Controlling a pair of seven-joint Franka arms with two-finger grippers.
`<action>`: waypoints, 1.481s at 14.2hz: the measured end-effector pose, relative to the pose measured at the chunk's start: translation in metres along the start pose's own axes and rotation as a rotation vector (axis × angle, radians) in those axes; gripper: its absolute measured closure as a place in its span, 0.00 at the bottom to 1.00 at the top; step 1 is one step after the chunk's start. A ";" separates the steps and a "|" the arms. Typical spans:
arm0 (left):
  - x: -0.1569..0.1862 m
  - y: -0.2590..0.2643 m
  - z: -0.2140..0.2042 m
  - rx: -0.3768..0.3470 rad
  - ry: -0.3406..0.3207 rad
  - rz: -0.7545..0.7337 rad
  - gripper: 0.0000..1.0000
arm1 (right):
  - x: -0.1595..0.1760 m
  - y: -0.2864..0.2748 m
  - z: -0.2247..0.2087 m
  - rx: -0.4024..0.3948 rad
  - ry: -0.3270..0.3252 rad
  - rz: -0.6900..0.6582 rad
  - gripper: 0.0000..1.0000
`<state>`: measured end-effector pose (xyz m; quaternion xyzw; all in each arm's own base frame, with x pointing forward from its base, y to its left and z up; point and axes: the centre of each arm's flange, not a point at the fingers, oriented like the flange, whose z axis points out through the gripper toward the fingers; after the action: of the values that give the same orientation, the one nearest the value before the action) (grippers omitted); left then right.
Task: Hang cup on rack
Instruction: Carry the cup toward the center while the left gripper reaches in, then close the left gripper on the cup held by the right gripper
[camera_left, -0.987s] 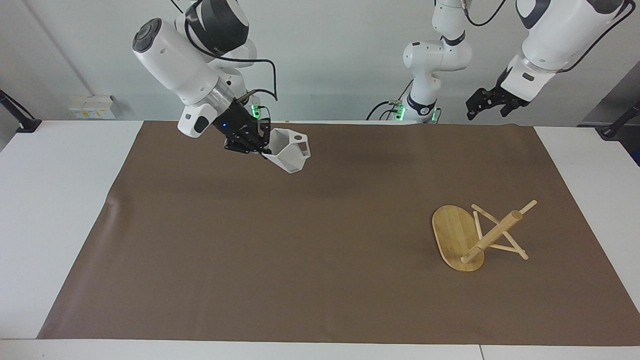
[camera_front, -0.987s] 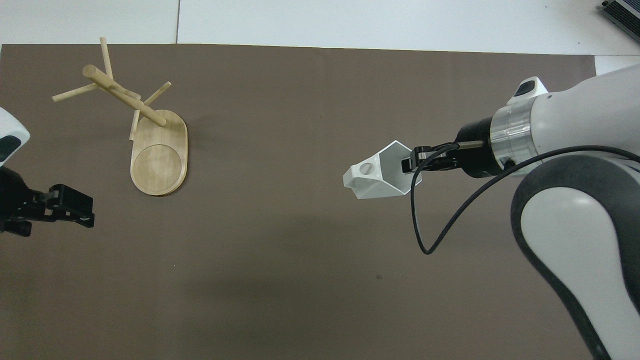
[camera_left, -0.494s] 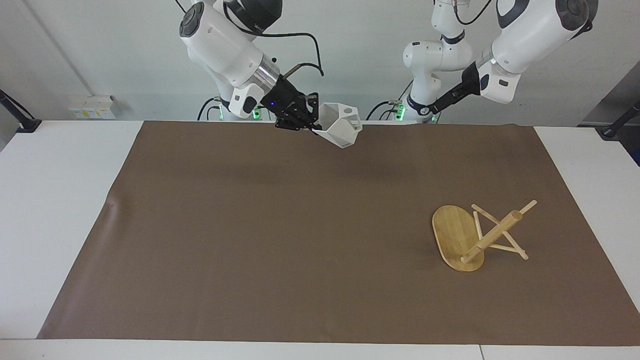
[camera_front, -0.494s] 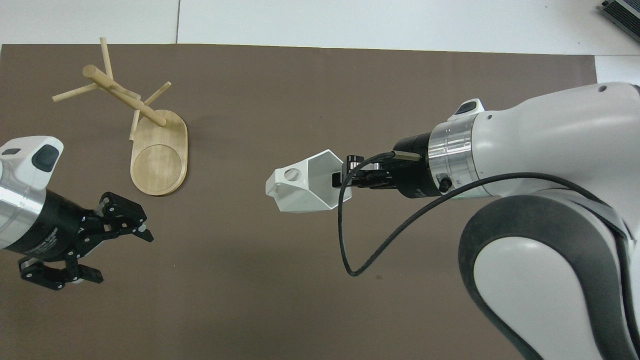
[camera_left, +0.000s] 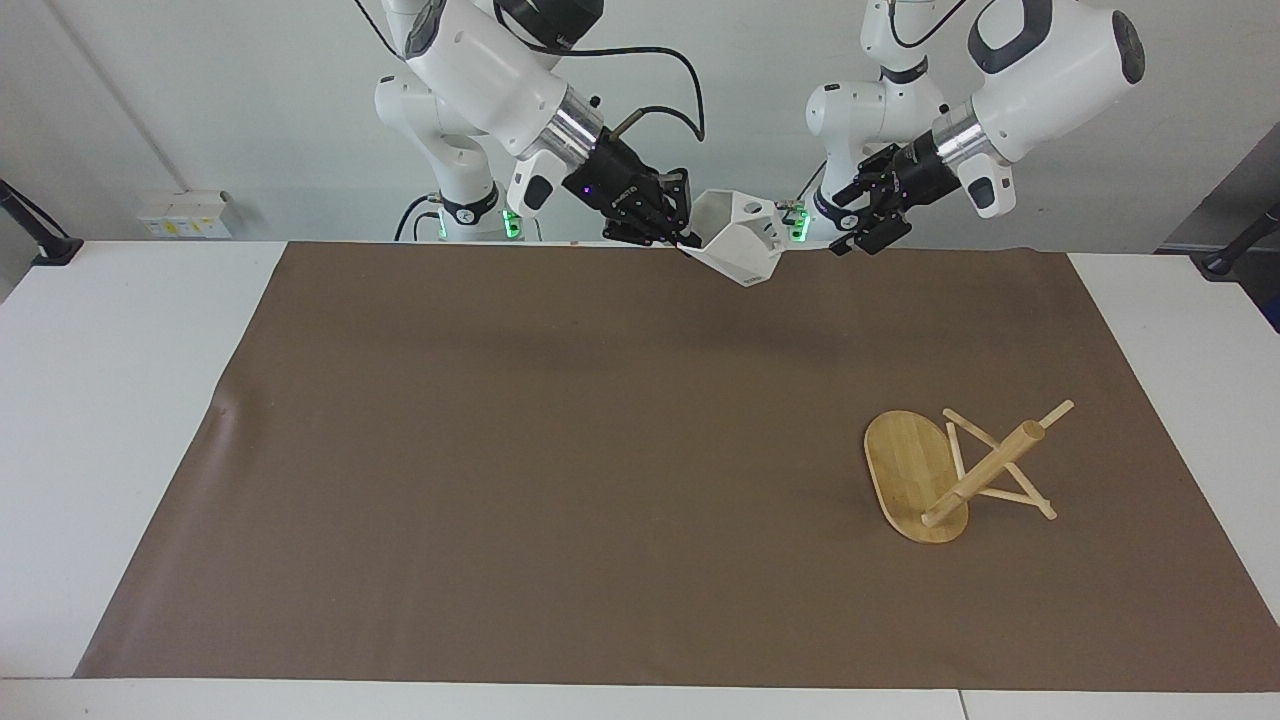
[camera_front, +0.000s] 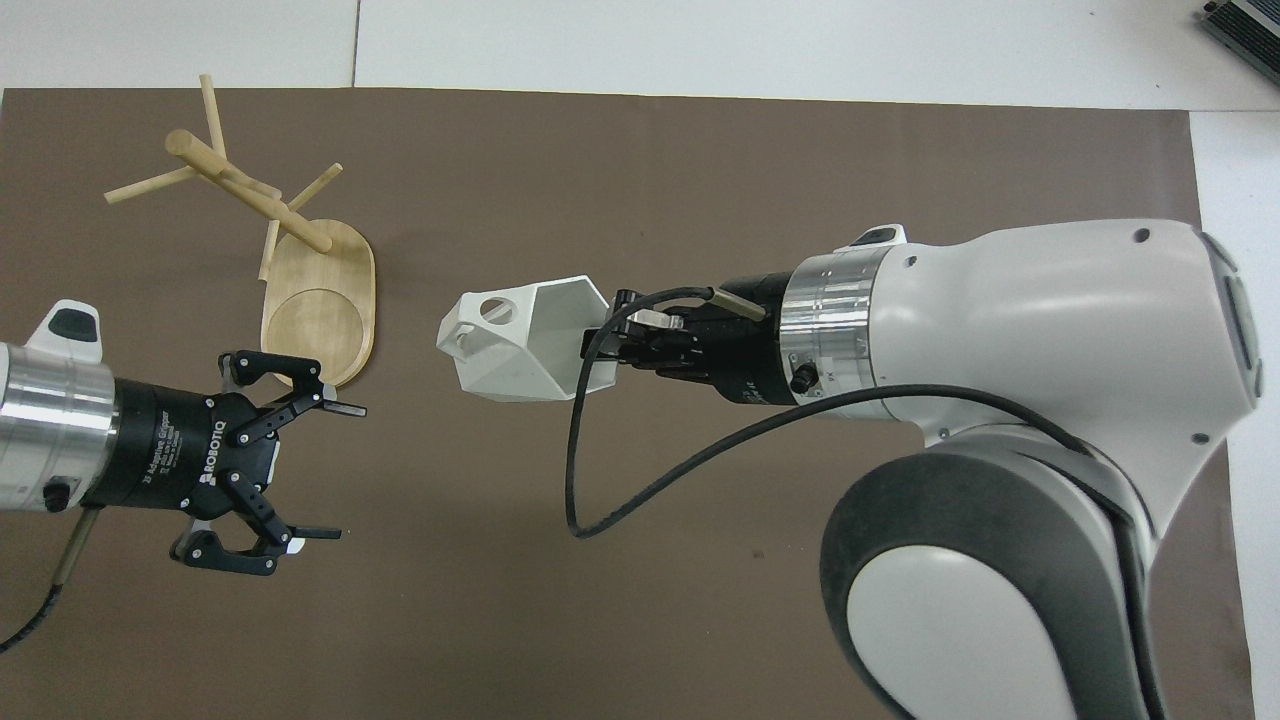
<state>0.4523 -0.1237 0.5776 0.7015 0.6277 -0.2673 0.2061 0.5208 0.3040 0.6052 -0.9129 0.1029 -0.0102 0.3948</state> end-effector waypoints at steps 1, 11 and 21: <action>0.007 0.004 -0.006 -0.039 -0.052 -0.064 0.00 | -0.003 -0.001 0.006 0.005 0.006 0.006 0.95; 0.051 0.053 0.000 -0.097 -0.315 -0.257 0.00 | -0.005 -0.008 0.032 0.047 0.046 0.057 0.95; 0.013 0.086 0.021 -0.097 -0.354 -0.208 0.00 | -0.005 -0.008 0.032 0.047 0.046 0.057 0.95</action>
<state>0.5358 -0.1384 0.5491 0.5642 0.6629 -0.3758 0.3178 0.5200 0.3329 0.5890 -0.8995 0.1379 -0.0223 0.4140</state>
